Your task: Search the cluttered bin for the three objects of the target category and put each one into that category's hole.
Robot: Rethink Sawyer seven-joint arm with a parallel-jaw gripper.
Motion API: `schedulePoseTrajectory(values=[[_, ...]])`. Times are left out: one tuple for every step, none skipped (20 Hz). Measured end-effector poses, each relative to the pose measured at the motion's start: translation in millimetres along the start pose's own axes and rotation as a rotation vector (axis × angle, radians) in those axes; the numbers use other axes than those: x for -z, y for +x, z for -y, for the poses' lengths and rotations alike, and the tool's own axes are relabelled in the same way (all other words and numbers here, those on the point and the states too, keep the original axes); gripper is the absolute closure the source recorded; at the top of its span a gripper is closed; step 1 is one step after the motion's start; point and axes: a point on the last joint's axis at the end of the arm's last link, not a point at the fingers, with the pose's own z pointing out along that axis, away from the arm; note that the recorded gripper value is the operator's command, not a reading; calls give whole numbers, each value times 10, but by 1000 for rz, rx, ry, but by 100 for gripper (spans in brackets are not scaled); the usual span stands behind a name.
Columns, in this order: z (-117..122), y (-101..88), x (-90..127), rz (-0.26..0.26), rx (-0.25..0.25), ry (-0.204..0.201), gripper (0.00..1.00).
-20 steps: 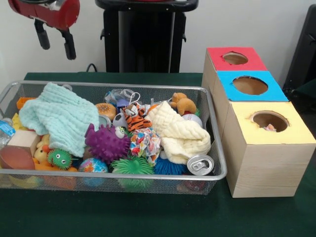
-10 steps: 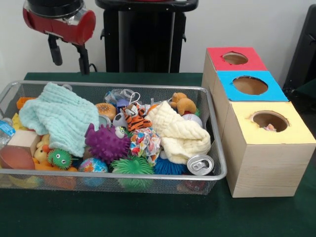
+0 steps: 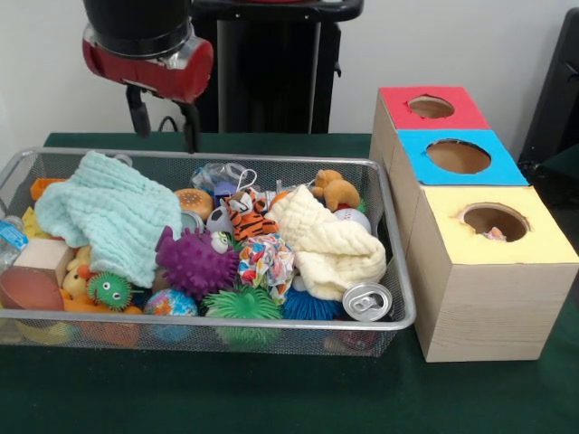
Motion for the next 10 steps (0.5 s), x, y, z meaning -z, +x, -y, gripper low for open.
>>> schedulePoseTrajectory(values=[[-52, 9, -21, -4, 5, -3, 0], [-107, 19, -37, -7, 10, -5, 0], [-142, 26, -44, -9, 14, -6, 0], [-178, 33, -52, -10, 17, -7, 0], [-207, 39, -56, -11, 20, -7, 0], [-222, 42, -58, -12, 22, -8, 0], [-247, 48, -61, -12, 25, -8, 0], [-280, 55, -63, -13, 28, -9, 0], [-312, 61, -64, -14, 31, -11, 0], [-322, 64, -67, -14, 32, -11, 0]])
